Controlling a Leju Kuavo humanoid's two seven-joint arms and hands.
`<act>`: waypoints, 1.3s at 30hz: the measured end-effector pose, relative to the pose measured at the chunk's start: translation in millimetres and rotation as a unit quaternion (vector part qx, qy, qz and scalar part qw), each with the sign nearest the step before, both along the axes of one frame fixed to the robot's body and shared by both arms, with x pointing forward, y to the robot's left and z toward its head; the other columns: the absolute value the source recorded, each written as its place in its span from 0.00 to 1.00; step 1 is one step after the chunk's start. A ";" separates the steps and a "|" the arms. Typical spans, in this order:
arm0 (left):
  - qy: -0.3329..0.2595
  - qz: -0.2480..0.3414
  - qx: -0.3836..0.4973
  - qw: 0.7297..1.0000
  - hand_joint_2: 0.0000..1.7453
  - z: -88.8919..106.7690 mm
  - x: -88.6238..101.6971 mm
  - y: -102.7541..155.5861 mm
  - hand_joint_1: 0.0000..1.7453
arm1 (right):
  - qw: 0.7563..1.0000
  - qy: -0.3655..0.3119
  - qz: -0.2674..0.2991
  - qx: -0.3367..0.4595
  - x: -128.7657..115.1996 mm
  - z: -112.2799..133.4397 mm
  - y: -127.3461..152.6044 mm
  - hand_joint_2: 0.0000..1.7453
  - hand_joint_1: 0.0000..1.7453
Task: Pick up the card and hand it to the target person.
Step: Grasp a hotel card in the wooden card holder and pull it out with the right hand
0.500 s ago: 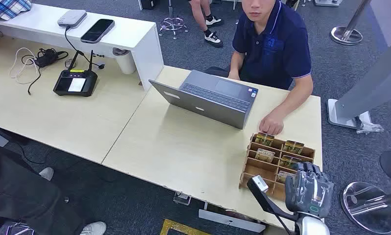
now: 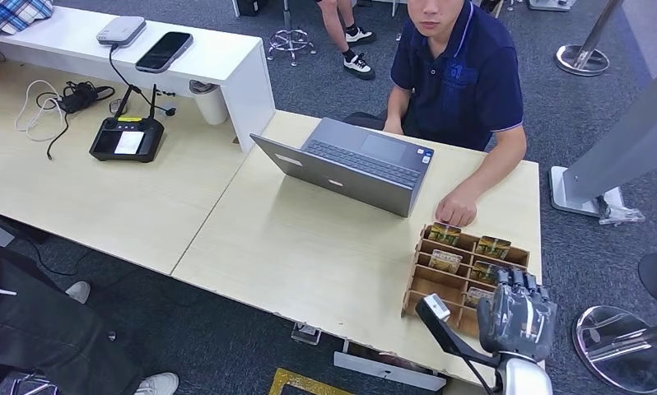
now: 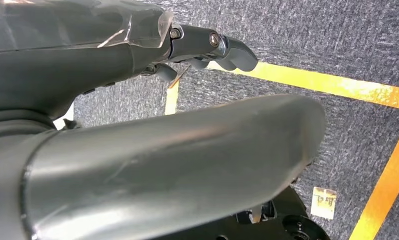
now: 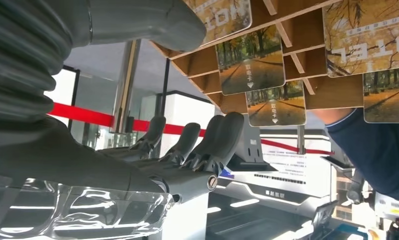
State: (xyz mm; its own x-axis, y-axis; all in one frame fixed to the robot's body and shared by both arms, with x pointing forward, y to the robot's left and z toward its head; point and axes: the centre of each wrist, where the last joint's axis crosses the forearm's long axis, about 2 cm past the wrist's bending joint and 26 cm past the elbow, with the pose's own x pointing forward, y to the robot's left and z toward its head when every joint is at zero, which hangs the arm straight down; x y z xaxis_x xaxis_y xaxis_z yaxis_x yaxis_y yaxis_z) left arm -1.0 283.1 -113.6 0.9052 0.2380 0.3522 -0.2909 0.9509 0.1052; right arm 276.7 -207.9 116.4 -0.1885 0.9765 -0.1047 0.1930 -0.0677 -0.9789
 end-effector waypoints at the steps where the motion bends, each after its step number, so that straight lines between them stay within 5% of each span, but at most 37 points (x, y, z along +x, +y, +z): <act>1: 0.000 0.000 0.000 1.000 0.00 0.0 0.1 0.1 0.00 | 1.000 0.000 0.001 -0.001 1.7 -0.3 -0.3 1.00 0.43; 6: -0.001 0.000 0.001 1.000 0.00 0.0 1.5 0.4 0.00 | 1.000 0.001 -0.003 -0.001 9.3 0.6 -0.4 1.00 0.42; 20: 0.002 -0.009 -0.001 1.000 0.00 0.2 5.4 0.9 0.00 | 1.000 0.016 -0.027 0.003 10.8 -6.1 -5.2 1.00 0.60; 27: 0.001 -0.012 -0.002 1.000 0.00 0.2 5.7 1.1 0.00 | 0.999 0.023 -0.033 0.007 2.1 -10.4 -5.4 1.00 0.50; 39: 0.003 -0.005 0.001 1.000 0.00 0.2 5.6 0.3 0.00 | 0.999 0.034 -0.006 0.007 -1.5 -12.7 0.9 1.00 0.51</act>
